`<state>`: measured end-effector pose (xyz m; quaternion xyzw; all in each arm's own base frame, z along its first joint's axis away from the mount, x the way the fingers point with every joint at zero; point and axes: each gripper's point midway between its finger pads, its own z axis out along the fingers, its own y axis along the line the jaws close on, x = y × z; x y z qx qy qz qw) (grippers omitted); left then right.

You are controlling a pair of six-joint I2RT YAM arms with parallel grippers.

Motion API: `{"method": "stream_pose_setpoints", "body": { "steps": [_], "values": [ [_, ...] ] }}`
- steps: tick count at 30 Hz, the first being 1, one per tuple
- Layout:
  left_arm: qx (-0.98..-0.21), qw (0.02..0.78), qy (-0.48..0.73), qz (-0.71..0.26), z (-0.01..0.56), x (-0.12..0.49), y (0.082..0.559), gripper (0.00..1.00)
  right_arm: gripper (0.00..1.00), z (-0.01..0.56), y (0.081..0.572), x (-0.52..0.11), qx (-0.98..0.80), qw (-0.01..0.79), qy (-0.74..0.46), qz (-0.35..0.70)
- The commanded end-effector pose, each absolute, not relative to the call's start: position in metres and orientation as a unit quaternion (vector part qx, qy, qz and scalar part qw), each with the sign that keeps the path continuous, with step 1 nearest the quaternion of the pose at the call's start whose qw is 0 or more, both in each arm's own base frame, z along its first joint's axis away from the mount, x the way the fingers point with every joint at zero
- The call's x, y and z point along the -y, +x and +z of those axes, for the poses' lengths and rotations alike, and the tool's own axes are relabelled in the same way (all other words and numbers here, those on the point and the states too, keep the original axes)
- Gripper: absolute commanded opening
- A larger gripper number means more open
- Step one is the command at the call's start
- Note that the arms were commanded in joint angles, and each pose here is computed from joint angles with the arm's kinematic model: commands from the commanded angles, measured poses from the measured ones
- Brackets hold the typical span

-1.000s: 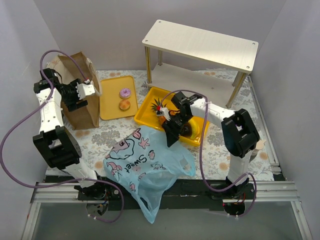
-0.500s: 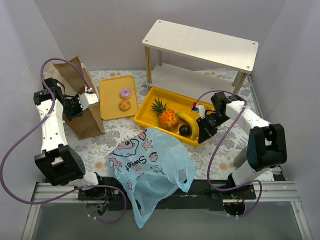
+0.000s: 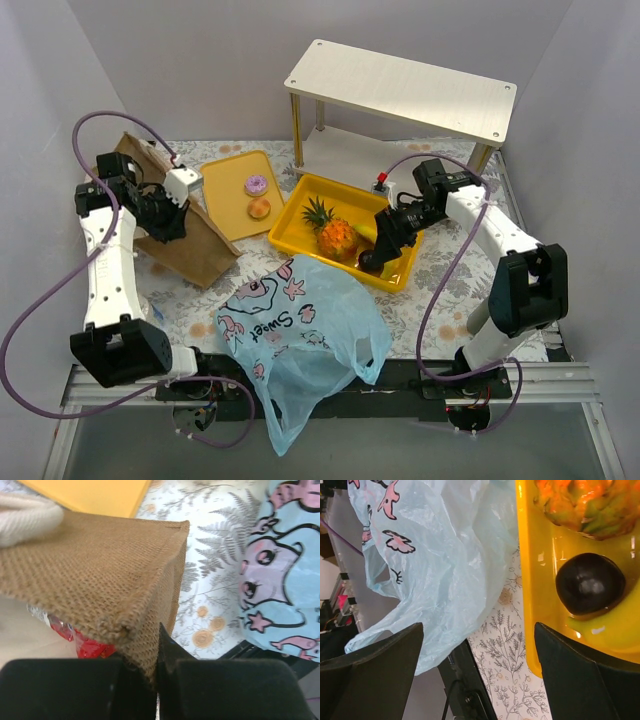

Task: Untie the knot of the grocery bags and take out the mixed food

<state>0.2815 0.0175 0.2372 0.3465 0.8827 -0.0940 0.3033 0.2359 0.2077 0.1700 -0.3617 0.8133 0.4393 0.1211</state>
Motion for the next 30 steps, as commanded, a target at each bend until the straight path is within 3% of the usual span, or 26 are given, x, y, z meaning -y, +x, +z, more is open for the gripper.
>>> {"method": "stream_pose_setpoints", "body": {
  "steps": [1, 9, 16, 21, 30],
  "values": [
    [-0.843, 0.359, 0.378, -0.135, 0.272, 0.034, 0.244, 0.00, 0.99, 0.187, 0.240, -0.233, -0.792, 0.119, -0.362, 0.477],
    [-0.829, 0.400, 0.339, -0.193, 0.304, 0.076, 0.203, 0.00, 0.98, 0.191, 0.241, -0.239, -0.788, 0.115, -0.366, 0.481],
    [-0.815, 0.352, 0.322, -0.329, 0.322, 0.139, 0.154, 0.00, 0.98, 0.189, 0.220, -0.251, -0.768, 0.105, -0.411, 0.479],
    [-0.857, 0.309, 0.310, -0.272, 0.287, 0.125, 0.176, 0.00, 0.98, 0.187, 0.223, -0.253, -0.767, 0.106, -0.412, 0.481],
    [-0.767, 0.233, 0.428, -0.417, 0.272, 0.184, 0.175, 0.12, 0.98, 0.208, 0.254, -0.260, -0.757, 0.174, -0.445, 0.446]
  ]
}}
